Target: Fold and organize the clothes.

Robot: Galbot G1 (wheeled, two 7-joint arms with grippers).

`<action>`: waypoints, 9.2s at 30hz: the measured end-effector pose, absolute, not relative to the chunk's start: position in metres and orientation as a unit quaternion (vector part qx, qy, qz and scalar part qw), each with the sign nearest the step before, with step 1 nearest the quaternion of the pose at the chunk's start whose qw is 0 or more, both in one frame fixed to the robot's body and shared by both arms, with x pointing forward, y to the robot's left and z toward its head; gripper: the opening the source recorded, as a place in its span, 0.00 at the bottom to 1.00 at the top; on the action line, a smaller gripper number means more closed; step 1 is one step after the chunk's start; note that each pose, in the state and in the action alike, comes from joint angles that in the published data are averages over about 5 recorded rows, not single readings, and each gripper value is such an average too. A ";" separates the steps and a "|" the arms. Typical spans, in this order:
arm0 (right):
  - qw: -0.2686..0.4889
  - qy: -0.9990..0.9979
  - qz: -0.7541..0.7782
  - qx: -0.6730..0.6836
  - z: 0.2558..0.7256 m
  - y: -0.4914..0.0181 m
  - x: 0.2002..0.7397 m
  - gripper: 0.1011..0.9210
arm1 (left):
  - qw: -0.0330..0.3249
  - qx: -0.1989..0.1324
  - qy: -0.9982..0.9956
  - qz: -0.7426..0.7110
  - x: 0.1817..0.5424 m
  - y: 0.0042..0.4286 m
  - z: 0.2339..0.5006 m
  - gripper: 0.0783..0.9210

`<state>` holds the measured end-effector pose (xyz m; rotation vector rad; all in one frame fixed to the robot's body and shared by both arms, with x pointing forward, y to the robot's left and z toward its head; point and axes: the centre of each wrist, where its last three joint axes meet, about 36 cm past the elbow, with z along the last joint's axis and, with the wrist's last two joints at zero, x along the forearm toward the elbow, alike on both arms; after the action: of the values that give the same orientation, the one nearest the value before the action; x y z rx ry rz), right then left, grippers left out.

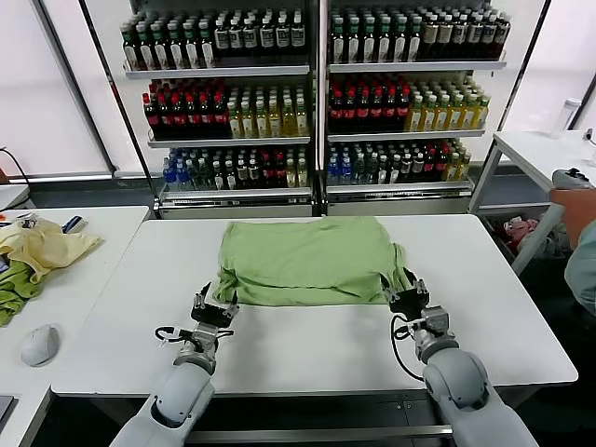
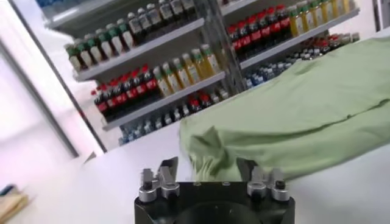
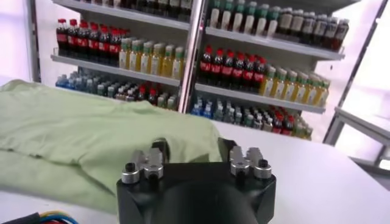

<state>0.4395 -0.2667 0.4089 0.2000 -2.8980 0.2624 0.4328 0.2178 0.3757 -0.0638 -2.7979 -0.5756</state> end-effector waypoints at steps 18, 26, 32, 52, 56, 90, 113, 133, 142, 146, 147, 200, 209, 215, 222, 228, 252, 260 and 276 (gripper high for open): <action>0.184 -0.981 0.039 0.047 0.404 -0.283 0.446 0.88 | 0.188 -0.025 -0.979 -0.071 0.452 0.217 0.387 0.88; 0.219 -0.974 0.014 0.052 0.400 -0.275 0.466 0.74 | 0.199 -0.027 -0.979 -0.043 0.468 0.212 0.388 0.81; 0.234 -0.971 0.003 0.059 0.400 -0.272 0.476 0.54 | 0.211 -0.020 -0.977 -0.031 0.473 0.210 0.386 0.60; 0.244 -0.967 -0.009 0.069 0.401 -0.278 0.477 0.08 | 0.238 -0.017 -0.971 -0.011 0.475 0.215 0.381 0.01; 0.244 -0.967 -0.007 0.070 0.403 -0.281 0.472 0.08 | 0.240 -0.015 -0.971 -0.009 0.474 0.215 0.380 0.01; 0.241 -0.965 0.056 0.092 0.451 -0.299 0.311 0.13 | 0.253 -0.033 -0.967 -0.001 0.308 0.223 0.423 0.01; 0.136 -0.987 0.038 0.081 0.456 -0.292 0.357 0.87 | 0.231 -0.028 -0.973 -0.015 0.312 0.242 0.433 0.63; 0.167 -0.982 0.036 0.078 0.452 -0.255 0.543 0.88 | 0.201 -0.020 -0.979 -0.016 0.468 0.239 0.419 0.88; 0.196 -0.977 0.050 0.073 0.451 -0.237 0.605 0.88 | 0.212 -0.002 -0.977 -0.029 0.531 0.237 0.412 0.88; 0.214 -0.973 0.053 0.067 0.447 -0.231 0.625 0.88 | 0.224 0.004 -0.974 -0.030 0.552 0.237 0.408 0.88; 0.219 -0.972 0.053 0.066 0.446 -0.230 0.630 0.88 | 0.228 0.005 -0.973 -0.030 0.557 0.237 0.407 0.88; 0.200 -0.975 0.033 0.089 0.445 -0.239 0.615 0.02 | 0.229 -0.036 -0.972 0.038 0.533 0.247 0.399 0.03; 0.167 -0.980 0.027 0.101 0.465 -0.252 0.571 0.02 | 0.206 -0.047 -0.976 0.051 0.507 0.259 0.416 0.03; 0.152 -0.982 0.021 0.106 0.469 -0.256 0.535 0.02 | 0.203 -0.054 -0.976 0.053 0.488 0.267 0.423 0.03; 0.157 -0.982 0.012 0.102 0.462 -0.259 0.493 0.02 | 0.211 -0.067 -0.974 0.047 0.463 0.268 0.423 0.03; 0.171 -0.981 0.007 0.090 0.453 -0.265 0.462 0.02 | 0.220 -0.078 -0.972 0.032 0.446 0.267 0.421 0.03; 0.217 -0.973 0.012 0.076 0.428 -0.258 0.411 0.49 | 0.208 -0.067 -0.975 -0.041 0.405 0.252 0.412 0.43; 0.217 -0.973 0.011 0.074 0.428 -0.259 0.403 0.77 | 0.200 -0.011 -0.979 -0.049 0.389 0.241 0.401 0.71; 0.211 -0.975 0.012 0.071 0.431 -0.263 0.397 0.88 | 0.225 0.032 -0.973 -0.035 0.373 0.210 0.376 0.67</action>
<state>0.3965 -0.2631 0.4310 0.1971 -2.7085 0.0323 0.3728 0.2098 0.3755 0.0892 -2.6855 -0.0970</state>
